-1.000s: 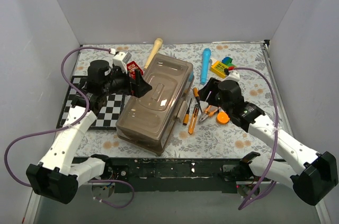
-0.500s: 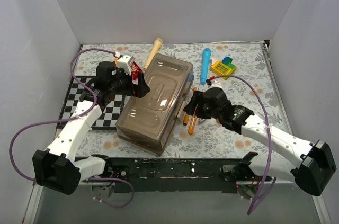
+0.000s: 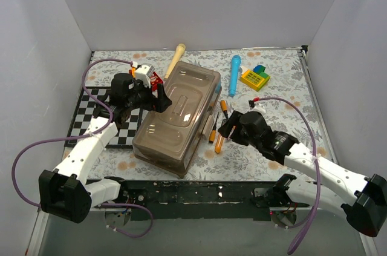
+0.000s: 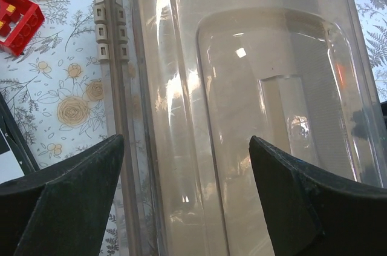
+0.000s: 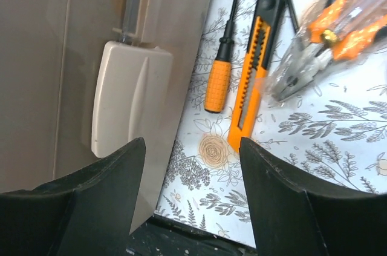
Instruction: Pack the tool kit
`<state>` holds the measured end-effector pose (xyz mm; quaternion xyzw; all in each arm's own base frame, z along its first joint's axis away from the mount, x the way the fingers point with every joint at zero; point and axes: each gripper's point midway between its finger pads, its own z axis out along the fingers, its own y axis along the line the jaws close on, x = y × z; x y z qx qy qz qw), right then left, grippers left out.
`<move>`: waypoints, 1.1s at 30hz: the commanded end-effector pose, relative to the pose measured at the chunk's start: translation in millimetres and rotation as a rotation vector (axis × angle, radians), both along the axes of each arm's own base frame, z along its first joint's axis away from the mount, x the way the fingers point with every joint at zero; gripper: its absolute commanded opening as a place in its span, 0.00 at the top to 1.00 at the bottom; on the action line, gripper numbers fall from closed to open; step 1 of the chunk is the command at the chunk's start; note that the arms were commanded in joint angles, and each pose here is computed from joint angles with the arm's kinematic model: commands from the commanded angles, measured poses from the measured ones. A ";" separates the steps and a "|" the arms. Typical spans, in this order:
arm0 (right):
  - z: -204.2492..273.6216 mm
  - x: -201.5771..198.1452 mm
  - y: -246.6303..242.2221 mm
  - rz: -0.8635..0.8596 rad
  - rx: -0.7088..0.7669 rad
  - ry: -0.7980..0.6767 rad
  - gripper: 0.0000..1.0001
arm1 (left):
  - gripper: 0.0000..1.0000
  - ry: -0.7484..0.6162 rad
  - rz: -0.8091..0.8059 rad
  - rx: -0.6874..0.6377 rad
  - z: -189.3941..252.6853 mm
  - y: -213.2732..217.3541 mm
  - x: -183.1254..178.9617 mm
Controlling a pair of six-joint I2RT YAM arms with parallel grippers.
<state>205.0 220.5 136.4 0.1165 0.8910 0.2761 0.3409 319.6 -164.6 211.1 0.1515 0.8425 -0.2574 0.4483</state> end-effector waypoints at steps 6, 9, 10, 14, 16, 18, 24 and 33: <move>-30.0 -4.1 -5.7 -0.037 0.121 0.041 0.27 | 0.21 0.027 0.004 0.031 -14.4 4.5 -5.6; -34.6 -4.7 7.8 -0.003 0.166 0.059 0.27 | 0.22 0.031 0.007 0.032 -15.8 5.2 -6.5; -33.3 -3.9 13.1 0.015 0.181 0.057 0.27 | 0.22 0.031 0.007 0.033 -15.8 5.0 -6.6; -34.7 -2.5 30.5 0.050 0.238 0.081 0.27 | 0.24 0.031 0.013 0.040 -17.2 6.9 -6.4; -37.9 -0.6 39.5 0.058 0.278 0.097 0.27 | 0.24 0.029 0.015 0.043 -17.2 7.3 -5.7; -42.1 -1.0 46.1 0.065 0.302 0.118 0.27 | 0.24 0.033 0.014 0.042 -17.6 6.6 -5.4; -54.9 -3.3 55.4 0.065 0.337 0.181 0.29 | 0.25 0.037 0.015 0.045 -18.5 7.1 -5.1; -60.4 -4.8 60.8 0.048 0.420 0.201 0.29 | 0.26 0.039 0.013 0.049 -19.4 6.6 -4.1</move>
